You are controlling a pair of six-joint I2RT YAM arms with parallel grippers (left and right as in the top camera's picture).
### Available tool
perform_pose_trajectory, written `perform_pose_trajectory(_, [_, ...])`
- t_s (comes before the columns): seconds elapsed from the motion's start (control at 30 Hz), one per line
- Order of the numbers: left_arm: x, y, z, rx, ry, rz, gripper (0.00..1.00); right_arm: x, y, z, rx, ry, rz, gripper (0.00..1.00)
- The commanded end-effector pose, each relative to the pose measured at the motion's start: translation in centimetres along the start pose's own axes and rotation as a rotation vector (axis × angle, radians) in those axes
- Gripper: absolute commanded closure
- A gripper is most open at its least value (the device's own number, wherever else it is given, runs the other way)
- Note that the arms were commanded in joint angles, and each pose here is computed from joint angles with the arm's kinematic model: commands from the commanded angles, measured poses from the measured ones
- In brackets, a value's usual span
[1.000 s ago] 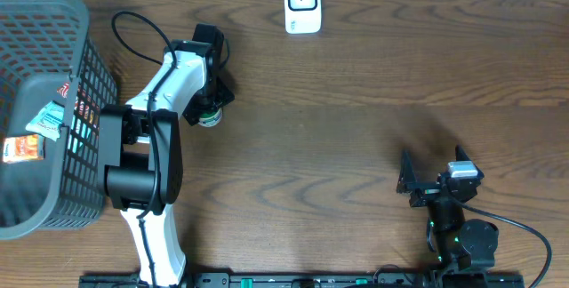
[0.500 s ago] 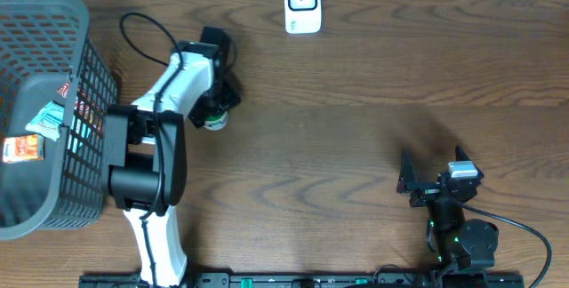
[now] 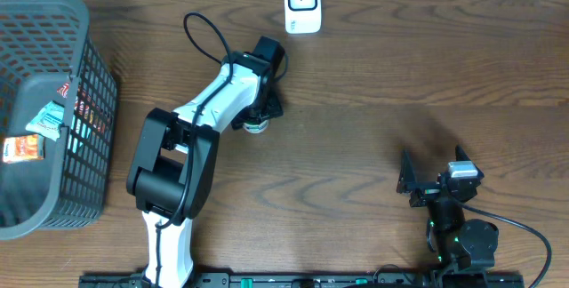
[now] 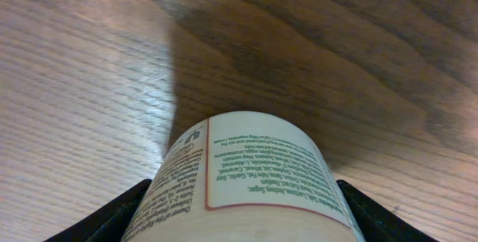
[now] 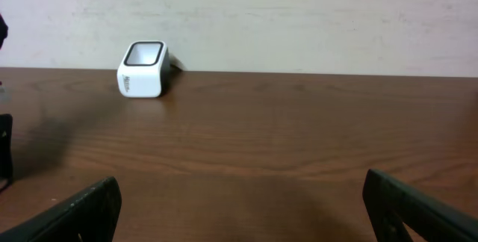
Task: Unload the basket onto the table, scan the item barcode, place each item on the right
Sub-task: 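Lift the jar out and carry it toward the scanner with left gripper, then set the green-capped jar on the table and release it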
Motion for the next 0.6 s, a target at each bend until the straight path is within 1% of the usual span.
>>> perform_pose_trajectory(0.0, [1.7,0.4,2.4,-0.019,0.066,0.001,0.28,0.2,0.1,0.0,-0.005,0.004,-0.004,0.01])
perform_pose_trajectory(0.17, [1.7,0.1,2.2,-0.001,0.070,0.000,0.28,0.2,0.1,0.0,-0.005,0.004,-0.004,0.01])
perform_pose_trajectory(0.2, [1.7,0.1,2.0,0.000,0.068,0.000,0.00,0.2,0.1,0.0,-0.004,0.004,-0.004,0.01])
perform_pose_trajectory(0.23, [1.6,0.1,1.6,0.001,0.066,0.000,0.02,0.2,0.1,0.0,-0.004,0.004,-0.004,0.01])
perform_pose_trajectory(0.4, [1.1,0.0,-0.8,0.022,0.033,0.014,0.02,0.2,0.1,0.0,-0.005,0.004,-0.004,0.01])
perform_pose_trajectory(0.57, [0.5,0.7,-4.8,0.023,-0.048,0.011,0.02,0.2,0.1,0.0,-0.004,0.004,-0.004,0.01])
Point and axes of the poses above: each gripper's point midway between its finger pads, its own z axis out along the fingers, its own y axis along the line the jaws close on, x = y × z, the point moved 1 cm from there along -z, back along the fingers, and after that the axes turned 6 degrees about z, right-handed, at the moved point
